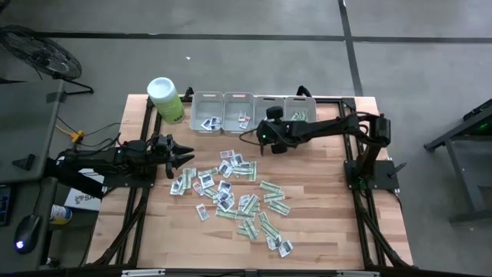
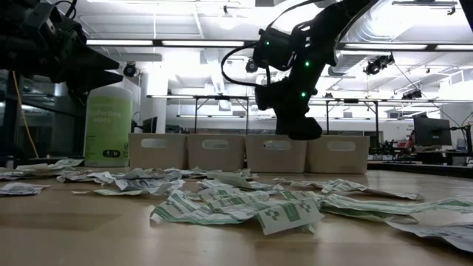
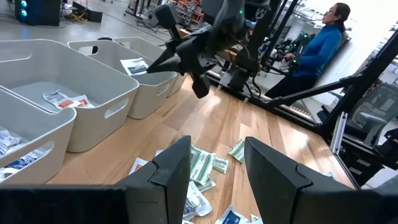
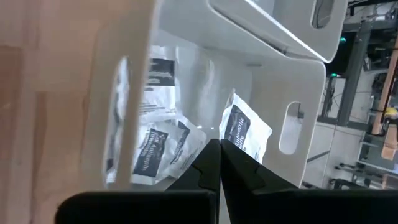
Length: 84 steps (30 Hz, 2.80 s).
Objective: Pick & Place First Aid Supplies
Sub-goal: Put the towelette pack into the middle right gray bin, then put the bandage into the right gray bin
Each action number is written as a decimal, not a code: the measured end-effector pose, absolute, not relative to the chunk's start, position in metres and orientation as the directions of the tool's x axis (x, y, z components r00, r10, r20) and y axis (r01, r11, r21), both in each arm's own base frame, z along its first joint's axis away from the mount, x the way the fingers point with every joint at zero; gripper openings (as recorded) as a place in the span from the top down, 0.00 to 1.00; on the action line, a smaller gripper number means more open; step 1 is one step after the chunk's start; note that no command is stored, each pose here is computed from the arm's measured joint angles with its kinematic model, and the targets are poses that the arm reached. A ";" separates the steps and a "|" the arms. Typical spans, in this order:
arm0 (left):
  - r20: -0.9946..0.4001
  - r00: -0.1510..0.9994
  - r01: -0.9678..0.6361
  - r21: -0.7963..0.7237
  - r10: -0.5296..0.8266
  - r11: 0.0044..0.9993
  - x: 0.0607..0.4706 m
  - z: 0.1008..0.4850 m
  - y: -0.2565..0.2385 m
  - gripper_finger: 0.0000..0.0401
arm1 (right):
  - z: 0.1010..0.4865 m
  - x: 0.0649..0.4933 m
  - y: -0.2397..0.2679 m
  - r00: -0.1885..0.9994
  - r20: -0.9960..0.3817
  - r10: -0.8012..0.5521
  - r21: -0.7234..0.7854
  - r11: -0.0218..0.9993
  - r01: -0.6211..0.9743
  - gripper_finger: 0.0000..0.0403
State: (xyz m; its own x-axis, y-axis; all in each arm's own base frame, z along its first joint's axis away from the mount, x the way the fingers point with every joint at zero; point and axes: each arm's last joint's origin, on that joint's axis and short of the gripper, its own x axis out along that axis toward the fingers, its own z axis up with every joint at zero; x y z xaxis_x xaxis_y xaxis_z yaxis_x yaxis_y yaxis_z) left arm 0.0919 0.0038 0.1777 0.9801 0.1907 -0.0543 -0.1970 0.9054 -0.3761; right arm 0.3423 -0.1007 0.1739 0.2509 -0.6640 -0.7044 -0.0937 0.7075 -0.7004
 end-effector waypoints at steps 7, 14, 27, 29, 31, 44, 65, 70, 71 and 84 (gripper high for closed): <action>-0.055 0.980 -0.197 -0.376 0.190 0.905 0.092 0.178 0.004 0.63 | 0.175 0.343 -0.105 0.256 -0.692 -0.675 -0.711 0.698 -0.084 0.96; -0.054 0.980 -0.197 -0.376 0.190 0.906 0.092 0.178 0.004 0.63 | 0.176 0.343 -0.102 0.236 -0.665 -0.709 -0.738 0.672 -0.058 0.77; -0.054 0.980 -0.196 -0.376 0.190 0.905 0.092 0.178 0.004 0.63 | 0.218 0.311 -0.059 0.085 -0.457 -0.885 -0.838 0.461 0.292 0.62; -0.055 0.980 -0.197 -0.376 0.190 0.906 0.092 0.178 0.004 0.63 | 0.223 0.302 -0.050 0.088 -0.505 -0.859 -0.789 0.500 0.356 0.63; -0.054 0.980 -0.197 -0.376 0.190 0.905 0.092 0.178 0.004 0.63 | 0.224 0.296 -0.041 0.093 -0.557 -0.825 -0.738 0.544 0.400 0.65; -0.055 0.980 -0.197 -0.376 0.190 0.905 0.092 0.178 0.004 0.63 | 0.221 0.296 0.008 0.251 -0.853 -0.457 -0.425 0.889 0.173 0.68; -0.055 0.980 -0.196 -0.376 0.190 0.906 0.092 0.178 0.004 0.63 | 0.183 0.344 0.048 0.471 -0.882 -0.002 -0.362 0.644 -0.674 0.69; -0.055 0.980 -0.196 -0.376 0.190 0.906 0.092 0.178 0.004 0.63 | 0.176 0.349 0.049 0.476 -0.879 0.021 -0.376 0.585 -0.719 0.69; -0.054 0.980 -0.196 -0.376 0.190 0.906 0.092 0.178 0.004 0.63 | 0.175 0.350 0.049 0.480 -0.877 0.020 -0.384 0.573 -0.724 0.69; -0.054 0.980 -0.196 -0.376 0.190 0.906 0.092 0.178 0.004 0.63 | 0.156 0.358 0.024 0.436 -0.896 0.087 -0.306 0.590 -0.747 0.69</action>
